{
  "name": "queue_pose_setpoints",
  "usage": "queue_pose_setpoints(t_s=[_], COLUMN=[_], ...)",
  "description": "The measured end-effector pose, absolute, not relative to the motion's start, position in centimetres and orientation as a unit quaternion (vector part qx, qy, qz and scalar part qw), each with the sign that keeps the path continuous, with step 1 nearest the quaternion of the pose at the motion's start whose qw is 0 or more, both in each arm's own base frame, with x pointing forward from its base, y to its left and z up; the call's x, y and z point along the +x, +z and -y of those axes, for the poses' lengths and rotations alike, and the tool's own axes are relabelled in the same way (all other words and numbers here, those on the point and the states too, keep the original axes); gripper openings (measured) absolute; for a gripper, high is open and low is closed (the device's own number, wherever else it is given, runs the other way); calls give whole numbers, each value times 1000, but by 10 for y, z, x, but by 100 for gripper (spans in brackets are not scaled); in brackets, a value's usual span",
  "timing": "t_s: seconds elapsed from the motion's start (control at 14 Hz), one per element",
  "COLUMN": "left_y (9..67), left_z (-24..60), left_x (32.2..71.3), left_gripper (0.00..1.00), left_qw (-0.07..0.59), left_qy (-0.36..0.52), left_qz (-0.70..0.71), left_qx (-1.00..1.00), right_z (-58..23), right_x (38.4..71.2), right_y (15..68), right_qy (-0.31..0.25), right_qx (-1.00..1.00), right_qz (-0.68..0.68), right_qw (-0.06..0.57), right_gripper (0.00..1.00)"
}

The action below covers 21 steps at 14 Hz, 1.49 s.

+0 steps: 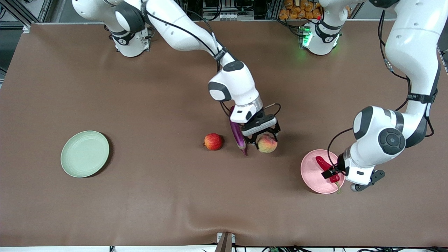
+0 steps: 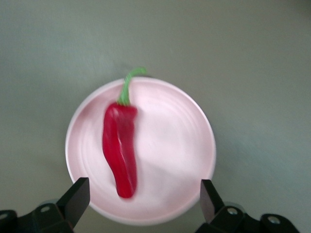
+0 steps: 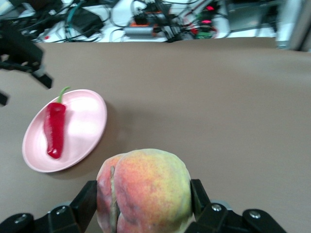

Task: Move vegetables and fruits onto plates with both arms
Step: 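Drop the chili on the pink plate while the right gripper lifts the peach, then grasp the purple eggplant with the left gripper while the right carries the peach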

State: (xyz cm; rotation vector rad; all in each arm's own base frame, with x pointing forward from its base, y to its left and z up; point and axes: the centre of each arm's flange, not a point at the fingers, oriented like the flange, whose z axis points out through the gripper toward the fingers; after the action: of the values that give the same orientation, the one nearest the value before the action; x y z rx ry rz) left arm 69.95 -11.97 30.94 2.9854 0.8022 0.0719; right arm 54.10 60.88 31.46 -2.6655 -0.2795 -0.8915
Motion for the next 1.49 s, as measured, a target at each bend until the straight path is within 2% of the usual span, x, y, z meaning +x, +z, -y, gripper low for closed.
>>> queue_pose_setpoints(t_s=[0.36, 0.64, 1.0, 1.28, 1.49], left_y=[318, 293, 260, 241, 214], left_z=[268, 380, 436, 475, 477], left_x=[650, 589, 534, 492, 483], left_gripper=[100, 100, 100, 100, 100], left_qw=[44, 29, 15, 14, 5], left_qy=[-11, -33, -48, -19, 2], left_qz=[-354, -370, -417, -379, -348], left_qx=[934, 928, 908, 925, 938], right_z=[-507, -406, -302, -206, -119], right_x=[569, 592, 629, 642, 642], right_y=[383, 395, 387, 374, 362], right_qy=[-283, -265, -221, -172, -119], right_qx=[-951, -961, -974, -984, -991], right_qz=[36, 31, 54, 23, 56], right_qw=[117, 76, 14, 34, 22], right_gripper=[82, 82, 82, 82, 82])
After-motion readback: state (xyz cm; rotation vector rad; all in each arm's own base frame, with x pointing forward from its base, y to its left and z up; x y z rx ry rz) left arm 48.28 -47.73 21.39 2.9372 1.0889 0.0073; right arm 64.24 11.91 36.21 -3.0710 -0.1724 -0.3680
